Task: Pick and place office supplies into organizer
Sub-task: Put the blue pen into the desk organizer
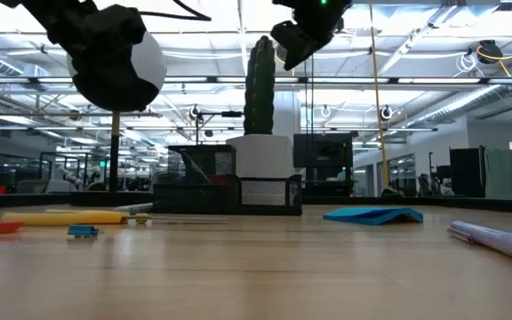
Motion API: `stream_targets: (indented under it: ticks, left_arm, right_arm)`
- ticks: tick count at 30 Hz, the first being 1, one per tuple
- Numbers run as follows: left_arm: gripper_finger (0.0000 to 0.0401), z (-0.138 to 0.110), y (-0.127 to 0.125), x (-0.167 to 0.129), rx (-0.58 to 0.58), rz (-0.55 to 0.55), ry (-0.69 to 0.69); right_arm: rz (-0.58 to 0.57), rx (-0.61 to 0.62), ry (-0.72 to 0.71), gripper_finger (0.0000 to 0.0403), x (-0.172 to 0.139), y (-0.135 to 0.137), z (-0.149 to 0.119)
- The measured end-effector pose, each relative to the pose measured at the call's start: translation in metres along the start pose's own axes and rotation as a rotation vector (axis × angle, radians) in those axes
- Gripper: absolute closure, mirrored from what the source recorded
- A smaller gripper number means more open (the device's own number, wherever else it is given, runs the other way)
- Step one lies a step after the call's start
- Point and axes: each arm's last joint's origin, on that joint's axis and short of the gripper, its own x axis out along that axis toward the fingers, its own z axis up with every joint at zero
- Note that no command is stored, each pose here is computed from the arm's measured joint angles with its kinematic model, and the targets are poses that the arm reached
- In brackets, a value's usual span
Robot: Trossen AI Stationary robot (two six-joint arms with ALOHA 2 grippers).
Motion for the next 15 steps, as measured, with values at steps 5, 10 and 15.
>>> stream_targets:
  ticks: [5, 10, 15]
  left_arm:
    - [0.0288, 0.001, -0.006, -0.001, 0.023, -0.109, 0.017]
    - [0.0288, 0.006, -0.016, -0.004, 0.017, -0.203, -0.054]
    - [0.0288, 0.011, -0.024, -0.008, -0.011, -0.263, -0.12]
  right_arm:
    - [-0.018, 0.13, 0.01, 0.0401, -0.005, -0.022, 0.0]
    - [0.037, -0.003, 0.017, 0.04, -0.014, -0.028, -0.003]
    - [0.113, -0.095, 0.02, 0.0402, -0.015, -0.025, -0.003]
